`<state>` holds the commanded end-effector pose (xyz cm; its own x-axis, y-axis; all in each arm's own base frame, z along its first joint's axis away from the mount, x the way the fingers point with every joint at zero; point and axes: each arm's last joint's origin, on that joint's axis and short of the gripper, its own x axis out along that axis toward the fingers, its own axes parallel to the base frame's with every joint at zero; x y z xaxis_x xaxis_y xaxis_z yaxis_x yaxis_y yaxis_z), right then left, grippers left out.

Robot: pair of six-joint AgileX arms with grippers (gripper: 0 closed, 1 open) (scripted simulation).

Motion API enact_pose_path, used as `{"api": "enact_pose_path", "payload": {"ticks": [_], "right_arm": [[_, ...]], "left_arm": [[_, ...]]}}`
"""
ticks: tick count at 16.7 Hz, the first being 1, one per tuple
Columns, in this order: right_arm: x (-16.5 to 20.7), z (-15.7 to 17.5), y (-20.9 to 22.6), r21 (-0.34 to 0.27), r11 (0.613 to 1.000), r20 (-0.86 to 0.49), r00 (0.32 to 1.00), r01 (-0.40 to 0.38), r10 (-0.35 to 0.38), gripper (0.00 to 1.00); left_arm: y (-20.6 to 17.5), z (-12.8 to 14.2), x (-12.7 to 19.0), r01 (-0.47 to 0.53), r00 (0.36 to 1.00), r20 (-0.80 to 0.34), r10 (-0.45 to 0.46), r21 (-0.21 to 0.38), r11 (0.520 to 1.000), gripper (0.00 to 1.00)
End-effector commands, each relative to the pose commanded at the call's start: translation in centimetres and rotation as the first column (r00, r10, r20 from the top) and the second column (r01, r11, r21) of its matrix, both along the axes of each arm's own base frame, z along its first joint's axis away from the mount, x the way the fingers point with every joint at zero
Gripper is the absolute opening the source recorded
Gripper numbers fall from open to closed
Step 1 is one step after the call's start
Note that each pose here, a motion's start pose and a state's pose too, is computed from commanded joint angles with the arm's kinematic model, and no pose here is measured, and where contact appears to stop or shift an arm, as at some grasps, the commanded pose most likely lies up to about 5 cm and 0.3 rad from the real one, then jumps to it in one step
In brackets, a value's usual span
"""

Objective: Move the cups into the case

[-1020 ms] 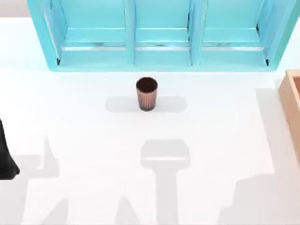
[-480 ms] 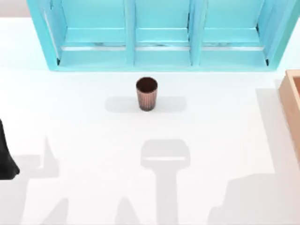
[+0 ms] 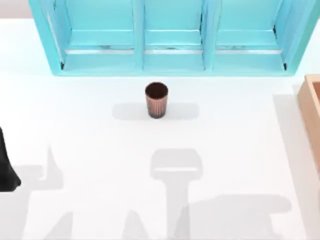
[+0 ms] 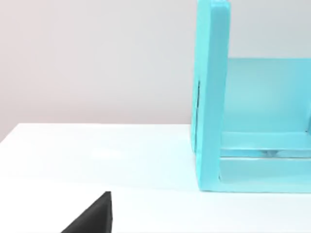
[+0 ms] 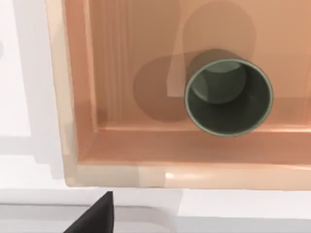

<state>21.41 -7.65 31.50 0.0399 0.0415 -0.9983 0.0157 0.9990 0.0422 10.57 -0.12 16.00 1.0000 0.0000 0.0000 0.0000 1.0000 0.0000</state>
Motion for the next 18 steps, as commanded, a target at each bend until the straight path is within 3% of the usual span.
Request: {"api": "enact_pose_path", "payload": {"ticks": [6, 11, 14, 18], "right_arm": [[0.4, 0.0, 0.2, -0.002, 1.0, -0.002, 1.0, -0.001, 0.001, 1.0], [7.0, 0.5, 3.5, -0.04, 0.999, -0.011, 1.0, -0.001, 0.001, 1.0], [13.2, 0.2, 9.1, -0.081, 0.997, 0.023, 1.0, 0.0, 0.002, 1.0], [19.0, -2.2, 21.4, -0.104, 0.995, 0.118, 0.993, 0.001, 0.012, 1.0]], "left_arm": [[0.0, 0.0, 0.0, 0.0, 1.0, 0.0, 0.0, 0.0, 1.0, 1.0], [0.0, 0.0, 0.0, 0.0, 1.0, 0.0, 0.0, 0.0, 1.0, 1.0], [0.0, 0.0, 0.0, 0.0, 1.0, 0.0, 0.0, 0.0, 1.0, 1.0], [0.0, 0.0, 0.0, 0.0, 1.0, 0.0, 0.0, 0.0, 1.0, 1.0]]}}
